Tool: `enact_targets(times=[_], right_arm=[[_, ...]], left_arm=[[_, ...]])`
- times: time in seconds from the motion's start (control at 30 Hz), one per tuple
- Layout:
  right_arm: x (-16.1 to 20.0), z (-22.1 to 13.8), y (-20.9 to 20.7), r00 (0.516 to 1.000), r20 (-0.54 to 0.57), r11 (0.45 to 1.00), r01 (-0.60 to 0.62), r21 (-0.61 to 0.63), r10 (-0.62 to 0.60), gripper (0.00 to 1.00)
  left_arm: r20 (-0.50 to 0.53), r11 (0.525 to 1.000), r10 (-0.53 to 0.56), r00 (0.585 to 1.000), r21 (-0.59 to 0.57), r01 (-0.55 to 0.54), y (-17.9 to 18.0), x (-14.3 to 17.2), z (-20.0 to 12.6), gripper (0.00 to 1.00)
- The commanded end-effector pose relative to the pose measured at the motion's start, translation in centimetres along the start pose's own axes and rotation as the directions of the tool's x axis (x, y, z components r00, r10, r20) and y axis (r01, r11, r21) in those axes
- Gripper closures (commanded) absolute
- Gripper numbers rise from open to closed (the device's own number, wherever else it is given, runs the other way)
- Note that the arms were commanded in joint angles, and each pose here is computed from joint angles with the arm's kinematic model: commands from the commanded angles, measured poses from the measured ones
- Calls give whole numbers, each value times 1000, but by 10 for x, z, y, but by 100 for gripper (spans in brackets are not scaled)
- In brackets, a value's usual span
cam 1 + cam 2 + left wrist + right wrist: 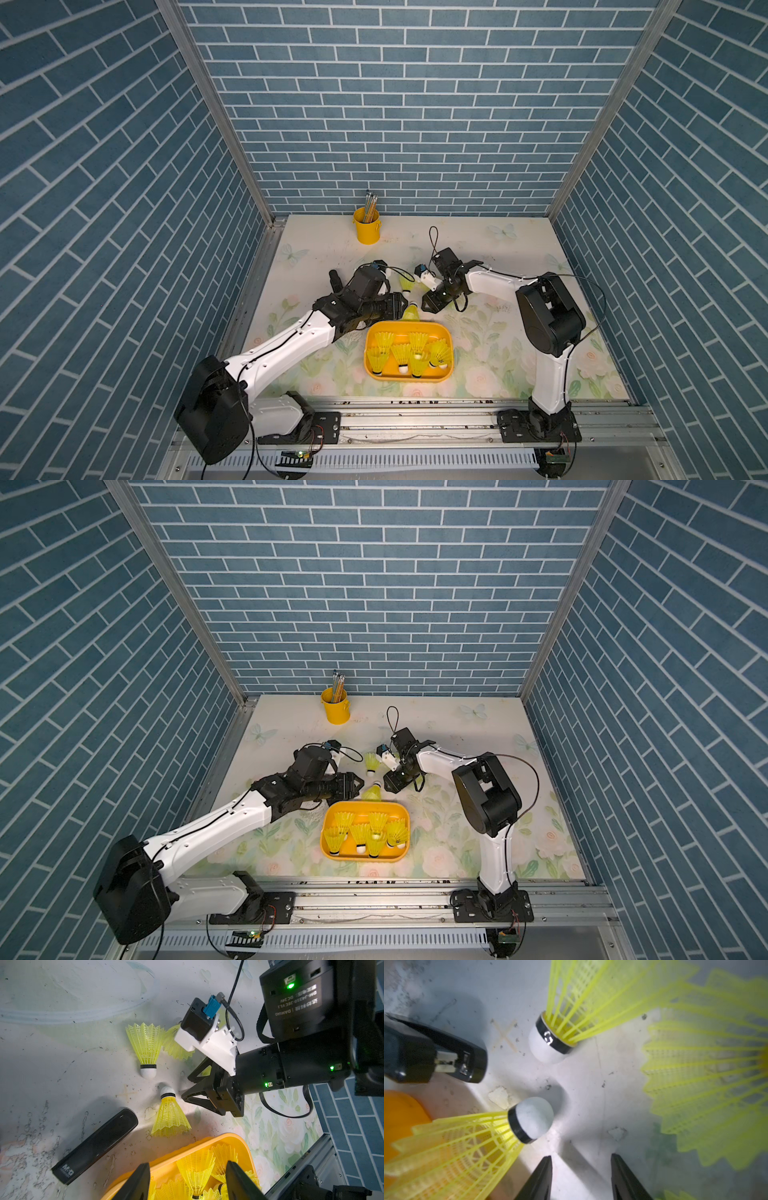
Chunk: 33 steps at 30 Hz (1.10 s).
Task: Put the shuttlecocks into the storage box
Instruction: Move the shuttlecock to the center of the board, then pick up the shuttlecock at the center of the board.
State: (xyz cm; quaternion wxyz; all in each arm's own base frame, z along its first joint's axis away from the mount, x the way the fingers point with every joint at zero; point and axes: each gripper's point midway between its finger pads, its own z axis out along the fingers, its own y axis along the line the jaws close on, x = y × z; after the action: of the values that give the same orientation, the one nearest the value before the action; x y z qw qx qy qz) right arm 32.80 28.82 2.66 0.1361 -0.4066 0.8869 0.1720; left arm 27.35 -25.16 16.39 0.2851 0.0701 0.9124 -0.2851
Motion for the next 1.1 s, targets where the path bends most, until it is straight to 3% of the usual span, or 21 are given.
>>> enact_targets(times=[0.0, 0.23, 0.4, 0.47, 0.7, 0.73, 0.77, 0.87, 1.07], right_arm=[[-13, -13, -15, 997, 8, 993, 79, 85, -80, 51], [-44, -32, -1, 989, 117, 996, -90, 28, 86, 52], [-54, -18, 9, 968, 127, 973, -226, 53, 218, 50], [-58, -14, 11, 952, 138, 957, -283, 63, 273, 45], [-68, 0, 13, 912, 164, 916, -393, 82, 377, 42], [-68, 4, 12, 907, 161, 911, -405, 85, 388, 40], [-71, 6, 14, 905, 166, 909, -409, 84, 392, 32], [-74, 13, 8, 891, 170, 891, -441, 105, 421, 26], [-80, 26, 9, 862, 186, 867, -492, 78, 472, 33]], left_arm=[[-3, 1000, 10, 1000, -7, -10, 3, -2, -2, 36], [17, 1000, -1, 1000, -17, 2, 9, -4, -4, 36], [23, 999, -15, 1000, -38, 15, 17, -5, -4, 33], [28, 999, -19, 999, -44, 20, 20, -6, -5, 33], [39, 998, -40, 998, -47, 41, 34, -11, -7, 30], [42, 998, -42, 998, -45, 43, 35, -13, -8, 29], [43, 998, -44, 998, -46, 46, 36, -13, -8, 29], [45, 998, -49, 998, -46, 51, 39, -15, -8, 29], [47, 997, -56, 997, -51, 58, 44, -12, -10, 29]])
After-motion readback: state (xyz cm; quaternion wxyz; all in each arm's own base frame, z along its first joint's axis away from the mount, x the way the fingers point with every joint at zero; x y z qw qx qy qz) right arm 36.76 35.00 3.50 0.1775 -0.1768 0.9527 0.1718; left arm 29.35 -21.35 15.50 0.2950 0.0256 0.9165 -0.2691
